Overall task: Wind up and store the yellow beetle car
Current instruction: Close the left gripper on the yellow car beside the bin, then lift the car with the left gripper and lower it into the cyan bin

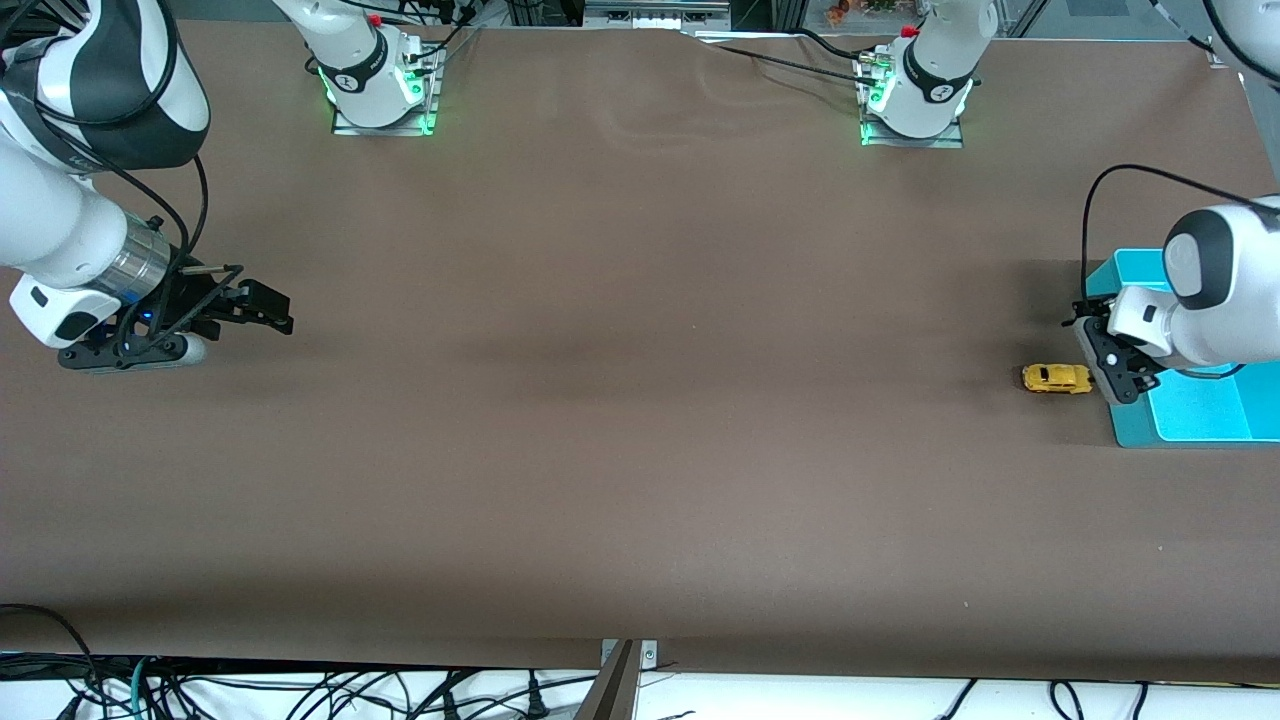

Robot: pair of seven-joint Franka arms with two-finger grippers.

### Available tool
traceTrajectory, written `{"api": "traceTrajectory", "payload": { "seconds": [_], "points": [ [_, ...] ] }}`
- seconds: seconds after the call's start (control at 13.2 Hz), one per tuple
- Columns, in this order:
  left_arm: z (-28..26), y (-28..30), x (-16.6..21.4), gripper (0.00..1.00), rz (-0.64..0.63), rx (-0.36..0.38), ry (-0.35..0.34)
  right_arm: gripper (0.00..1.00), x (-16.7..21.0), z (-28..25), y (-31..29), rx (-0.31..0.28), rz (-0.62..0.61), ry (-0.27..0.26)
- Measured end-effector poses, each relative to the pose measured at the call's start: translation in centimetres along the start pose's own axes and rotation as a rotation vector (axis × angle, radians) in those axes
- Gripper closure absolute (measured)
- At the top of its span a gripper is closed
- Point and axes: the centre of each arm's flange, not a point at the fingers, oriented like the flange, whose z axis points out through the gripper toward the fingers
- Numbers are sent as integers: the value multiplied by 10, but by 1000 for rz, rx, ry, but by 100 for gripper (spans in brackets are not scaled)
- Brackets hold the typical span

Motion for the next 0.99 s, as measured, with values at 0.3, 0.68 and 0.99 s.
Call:
{"api": "traceTrajectory", "payload": {
  "seconds": [0.3, 0.68, 0.99],
  "points": [
    [45, -12, -3, 0, 182, 23, -21, 0, -1, -1, -10, -16, -12, 0],
    [65, -16, -12, 3, 226, 25, -24, 0, 3, -26, -7, -49, 12, 92],
    [67, -17, -12, 43, 264, 25, -23, 0, -17, -78, -11, -67, 15, 169]
  ]
}}
